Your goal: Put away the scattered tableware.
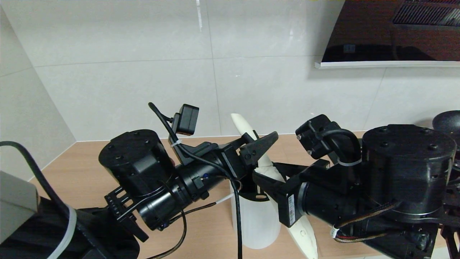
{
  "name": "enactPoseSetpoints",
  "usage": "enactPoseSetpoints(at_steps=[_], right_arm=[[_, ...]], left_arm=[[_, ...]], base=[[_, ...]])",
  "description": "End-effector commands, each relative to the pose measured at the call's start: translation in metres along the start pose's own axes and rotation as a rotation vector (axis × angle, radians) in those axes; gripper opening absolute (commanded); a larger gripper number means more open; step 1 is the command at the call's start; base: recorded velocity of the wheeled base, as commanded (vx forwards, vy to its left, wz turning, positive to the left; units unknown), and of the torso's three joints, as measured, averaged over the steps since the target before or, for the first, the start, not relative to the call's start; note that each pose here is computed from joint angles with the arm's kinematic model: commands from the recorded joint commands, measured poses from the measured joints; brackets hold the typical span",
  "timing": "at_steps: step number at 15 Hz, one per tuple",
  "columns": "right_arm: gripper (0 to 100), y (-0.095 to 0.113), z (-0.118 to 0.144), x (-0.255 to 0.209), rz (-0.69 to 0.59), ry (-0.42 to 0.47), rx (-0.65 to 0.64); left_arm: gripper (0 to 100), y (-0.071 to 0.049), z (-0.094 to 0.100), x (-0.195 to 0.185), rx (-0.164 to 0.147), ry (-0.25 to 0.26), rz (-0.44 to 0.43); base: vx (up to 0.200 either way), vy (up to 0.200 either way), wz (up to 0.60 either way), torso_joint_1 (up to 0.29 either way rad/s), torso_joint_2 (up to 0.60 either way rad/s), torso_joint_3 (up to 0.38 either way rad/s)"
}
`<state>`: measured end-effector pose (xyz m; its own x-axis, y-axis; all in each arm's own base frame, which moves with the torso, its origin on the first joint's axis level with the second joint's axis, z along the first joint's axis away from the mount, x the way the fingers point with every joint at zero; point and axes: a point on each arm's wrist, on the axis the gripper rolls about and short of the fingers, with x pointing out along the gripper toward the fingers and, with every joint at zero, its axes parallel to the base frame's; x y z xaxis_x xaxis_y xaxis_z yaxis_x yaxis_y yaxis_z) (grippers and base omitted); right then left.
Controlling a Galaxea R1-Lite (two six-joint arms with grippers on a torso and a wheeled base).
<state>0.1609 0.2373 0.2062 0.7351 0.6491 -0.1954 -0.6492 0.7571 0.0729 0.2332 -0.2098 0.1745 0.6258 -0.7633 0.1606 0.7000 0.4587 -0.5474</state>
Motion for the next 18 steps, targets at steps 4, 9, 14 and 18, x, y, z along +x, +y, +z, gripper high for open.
enactPoseSetpoints(at_steps=[4,9,14,18], right_arm=[[0,0.0021,-0.0036,0.001,0.006,0.012,-0.006],[0,0.002,-0.0041,0.0009,0.006,0.014,-0.005],[0,0.0021,-0.0025,0.001,0.004,0.002,-0.002],[100,0.0022,-0.0028,0.0014,0.004,0.002,0.0]], left_arm=[[0,0.0007,-0.0007,0.0004,0.0,0.0,0.004],[0,0.0023,-0.0029,0.0013,-0.001,0.009,0.006],[0,0.0021,-0.0026,0.0008,-0.001,0.007,0.007],[0,-0.0023,-0.001,-0.0007,0.003,-0.016,-0.015]], base=[[0.0,0.0,0.0,0.0,0.0,0.0],[0.0,0.0,0.0,0.0,0.0,0.0],[0.0,0.0,0.0,0.0,0.0,0.0],[0.0,0.0,0.0,0.0,0.0,0.0]])
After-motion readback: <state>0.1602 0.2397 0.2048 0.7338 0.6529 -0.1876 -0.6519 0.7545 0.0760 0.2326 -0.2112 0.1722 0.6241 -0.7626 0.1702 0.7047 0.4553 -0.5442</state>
